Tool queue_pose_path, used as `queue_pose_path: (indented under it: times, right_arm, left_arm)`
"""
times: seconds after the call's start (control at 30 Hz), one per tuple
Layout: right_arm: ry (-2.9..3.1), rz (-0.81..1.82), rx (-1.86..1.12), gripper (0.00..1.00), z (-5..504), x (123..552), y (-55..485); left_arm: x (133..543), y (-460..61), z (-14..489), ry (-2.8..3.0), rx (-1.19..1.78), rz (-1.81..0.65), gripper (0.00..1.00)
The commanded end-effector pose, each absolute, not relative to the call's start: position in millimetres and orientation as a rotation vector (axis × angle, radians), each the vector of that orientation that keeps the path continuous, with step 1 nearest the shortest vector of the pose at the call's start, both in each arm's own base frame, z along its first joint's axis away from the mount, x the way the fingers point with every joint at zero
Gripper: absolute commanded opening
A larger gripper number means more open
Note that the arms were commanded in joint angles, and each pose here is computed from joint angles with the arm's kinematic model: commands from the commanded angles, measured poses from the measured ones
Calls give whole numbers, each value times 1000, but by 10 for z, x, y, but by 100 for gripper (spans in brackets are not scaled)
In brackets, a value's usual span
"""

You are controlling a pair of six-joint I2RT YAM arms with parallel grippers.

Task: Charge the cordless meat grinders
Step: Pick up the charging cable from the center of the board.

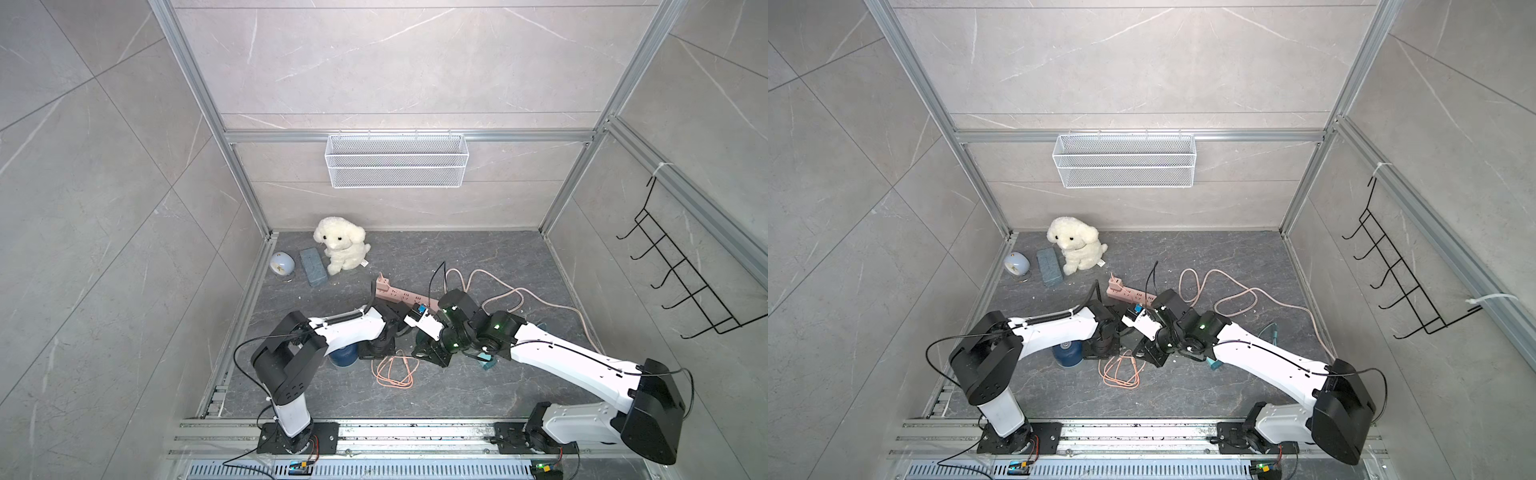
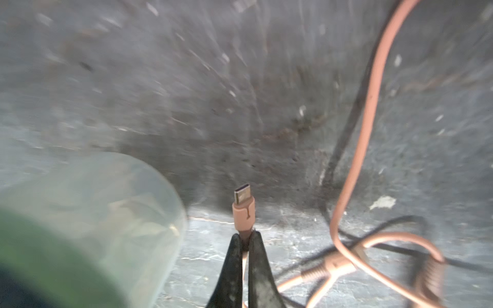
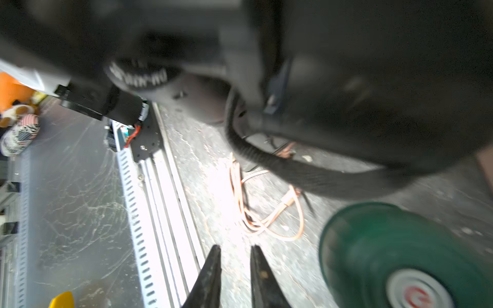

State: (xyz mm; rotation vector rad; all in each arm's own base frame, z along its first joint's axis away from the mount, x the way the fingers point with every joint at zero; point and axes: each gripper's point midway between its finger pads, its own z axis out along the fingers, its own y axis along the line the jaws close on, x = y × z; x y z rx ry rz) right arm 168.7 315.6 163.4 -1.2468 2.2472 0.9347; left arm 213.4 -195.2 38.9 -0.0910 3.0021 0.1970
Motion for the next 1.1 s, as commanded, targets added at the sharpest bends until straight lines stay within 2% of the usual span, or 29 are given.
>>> queue_pose_path:
  times: [0.0,0.13,0.33,0.73,1.07]
  right_arm:
    - [2224,1026,-1211,23,1613,1667,3308]
    - [2166,1125,-1134,24,1652,1706,3437]
    - [2089,1295,-1054,27,1767,1743,3655]
    - [2088,1279,-1018,50,1574,1959,3856]
    - [2133,1265,-1011,53,1429,2137,4051]
  left_arm:
    - [2216,-1823,681,2920,-167,175,0]
    - [2303,-1840,884,2858,-197,68,0]
    - [2456,-1990,1164,2707,-204,-228,0]
    - [2465,-2237,1480,2690,-198,-478,0]
    - [2390,-2242,1664,2665,-211,-566,0]
